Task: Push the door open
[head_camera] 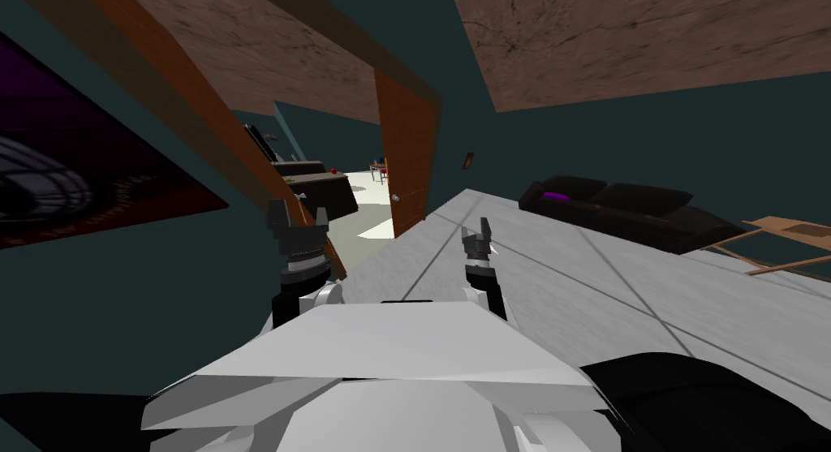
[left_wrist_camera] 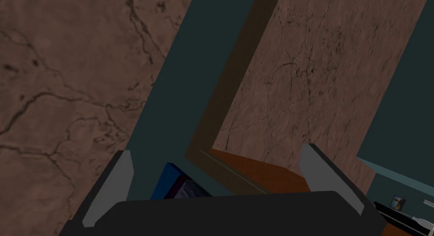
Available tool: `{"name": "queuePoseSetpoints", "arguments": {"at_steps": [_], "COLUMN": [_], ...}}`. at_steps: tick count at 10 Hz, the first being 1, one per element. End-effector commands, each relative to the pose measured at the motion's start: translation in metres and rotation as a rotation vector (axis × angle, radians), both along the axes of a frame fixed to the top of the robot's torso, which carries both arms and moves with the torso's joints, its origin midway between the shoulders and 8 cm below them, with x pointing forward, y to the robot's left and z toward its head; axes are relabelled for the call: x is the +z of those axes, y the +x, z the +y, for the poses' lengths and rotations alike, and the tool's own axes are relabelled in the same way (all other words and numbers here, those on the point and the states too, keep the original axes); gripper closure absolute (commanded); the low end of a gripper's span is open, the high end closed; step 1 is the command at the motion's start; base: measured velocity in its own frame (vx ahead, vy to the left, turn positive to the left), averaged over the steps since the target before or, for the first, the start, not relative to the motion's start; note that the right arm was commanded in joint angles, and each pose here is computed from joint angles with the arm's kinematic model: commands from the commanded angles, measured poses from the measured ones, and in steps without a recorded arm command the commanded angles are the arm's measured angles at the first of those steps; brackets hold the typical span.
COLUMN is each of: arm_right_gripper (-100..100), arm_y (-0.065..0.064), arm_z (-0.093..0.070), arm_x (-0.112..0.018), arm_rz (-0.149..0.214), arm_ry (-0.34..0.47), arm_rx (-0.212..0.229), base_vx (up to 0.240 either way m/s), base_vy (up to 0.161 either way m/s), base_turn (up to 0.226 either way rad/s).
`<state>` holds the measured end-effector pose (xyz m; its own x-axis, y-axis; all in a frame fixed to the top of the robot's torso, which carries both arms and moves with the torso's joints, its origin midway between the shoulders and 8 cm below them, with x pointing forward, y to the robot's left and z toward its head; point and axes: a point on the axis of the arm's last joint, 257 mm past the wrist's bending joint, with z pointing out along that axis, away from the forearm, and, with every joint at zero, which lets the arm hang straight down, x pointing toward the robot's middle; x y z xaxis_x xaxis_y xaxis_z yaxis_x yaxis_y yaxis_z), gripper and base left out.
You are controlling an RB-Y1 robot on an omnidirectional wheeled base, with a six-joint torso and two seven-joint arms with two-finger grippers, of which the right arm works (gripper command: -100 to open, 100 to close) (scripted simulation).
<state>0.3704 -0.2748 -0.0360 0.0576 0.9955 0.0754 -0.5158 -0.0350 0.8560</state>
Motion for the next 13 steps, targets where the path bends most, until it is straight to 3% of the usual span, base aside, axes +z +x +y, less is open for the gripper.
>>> {"name": "queuePoseSetpoints", "arguments": {"at_steps": [1,13], "arm_right_gripper": [-100,-100], "arm_y": [0.003,0.024], "arm_z": [0.000,-0.003], "arm_x": [-0.007,-0.063], "arm_rz": [0.013,0.108], "arm_ry": [-0.027,-0.232], "arm_rx": [-0.010,-0.097], "base_vx": [0.025,0.102], "base_vy": [0.091,-0.023], "base_turn": [0.101,0.115]}}
